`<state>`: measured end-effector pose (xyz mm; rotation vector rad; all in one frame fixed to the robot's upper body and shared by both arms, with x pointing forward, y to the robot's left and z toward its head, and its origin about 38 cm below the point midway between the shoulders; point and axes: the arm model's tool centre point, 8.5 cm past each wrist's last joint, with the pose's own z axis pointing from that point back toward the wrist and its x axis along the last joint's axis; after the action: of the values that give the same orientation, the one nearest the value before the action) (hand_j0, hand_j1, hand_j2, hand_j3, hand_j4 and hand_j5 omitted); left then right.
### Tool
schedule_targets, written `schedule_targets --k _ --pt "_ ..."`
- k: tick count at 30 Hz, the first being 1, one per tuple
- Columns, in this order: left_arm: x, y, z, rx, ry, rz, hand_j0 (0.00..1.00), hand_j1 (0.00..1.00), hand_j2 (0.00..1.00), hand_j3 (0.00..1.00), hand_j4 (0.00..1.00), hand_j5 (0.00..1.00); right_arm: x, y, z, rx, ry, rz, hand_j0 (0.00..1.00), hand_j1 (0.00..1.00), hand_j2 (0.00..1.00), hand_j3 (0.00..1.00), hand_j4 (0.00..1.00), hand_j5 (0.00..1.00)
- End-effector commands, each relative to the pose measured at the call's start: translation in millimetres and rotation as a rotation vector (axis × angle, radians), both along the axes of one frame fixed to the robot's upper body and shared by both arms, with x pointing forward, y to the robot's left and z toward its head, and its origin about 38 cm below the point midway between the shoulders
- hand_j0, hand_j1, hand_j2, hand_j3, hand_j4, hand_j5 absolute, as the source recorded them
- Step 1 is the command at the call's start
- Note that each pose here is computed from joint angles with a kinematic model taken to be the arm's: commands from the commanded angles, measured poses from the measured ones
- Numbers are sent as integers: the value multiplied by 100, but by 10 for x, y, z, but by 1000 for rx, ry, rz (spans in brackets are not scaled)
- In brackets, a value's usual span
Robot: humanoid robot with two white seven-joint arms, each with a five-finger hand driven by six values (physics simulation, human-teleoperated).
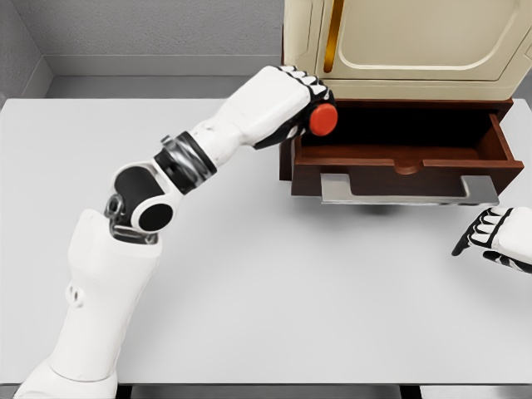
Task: Put the switch into the drawer with left arm, and close the drawer with right arm
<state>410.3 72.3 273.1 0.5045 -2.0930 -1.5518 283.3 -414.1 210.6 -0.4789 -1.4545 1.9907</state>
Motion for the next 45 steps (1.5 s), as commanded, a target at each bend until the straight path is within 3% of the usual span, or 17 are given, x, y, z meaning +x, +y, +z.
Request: schedule_targets --k 1,13,21,23,25,44,45 --pt "-14 -53 -27 30 -9 3 45 45 45 45 45 45 2 4 9 5 0 0 60 60 60 60 60 60" --pt "-53 -416 107 61 -23 -27 45 45 45 45 45 45 2 4 10 6 0 -1 60 60 60 60 60 60" --pt "11 -466 148 81 -30 -29 47 47 47 47 47 47 5 4 14 6 -1 -1 60 60 60 60 60 60" --pt "4 -476 144 83 -31 -33 53 53 53 53 53 53 5 3 17 4 -1 0 60 60 60 60 60 60" --pt "2 -480 142 84 -31 -34 77 77 77 77 77 77 5 3 17 4 -1 0 60 60 60 60 60 60" --pt "-31 -526 139 91 -35 -49 81 81 81 81 81 81 10 -2 32 -1 -1 2 60 60 60 60 60 60" --pt "-37 -531 132 92 -34 -52 86 86 86 86 86 86 10 -2 32 -1 -1 2 60 60 60 60 60 60"
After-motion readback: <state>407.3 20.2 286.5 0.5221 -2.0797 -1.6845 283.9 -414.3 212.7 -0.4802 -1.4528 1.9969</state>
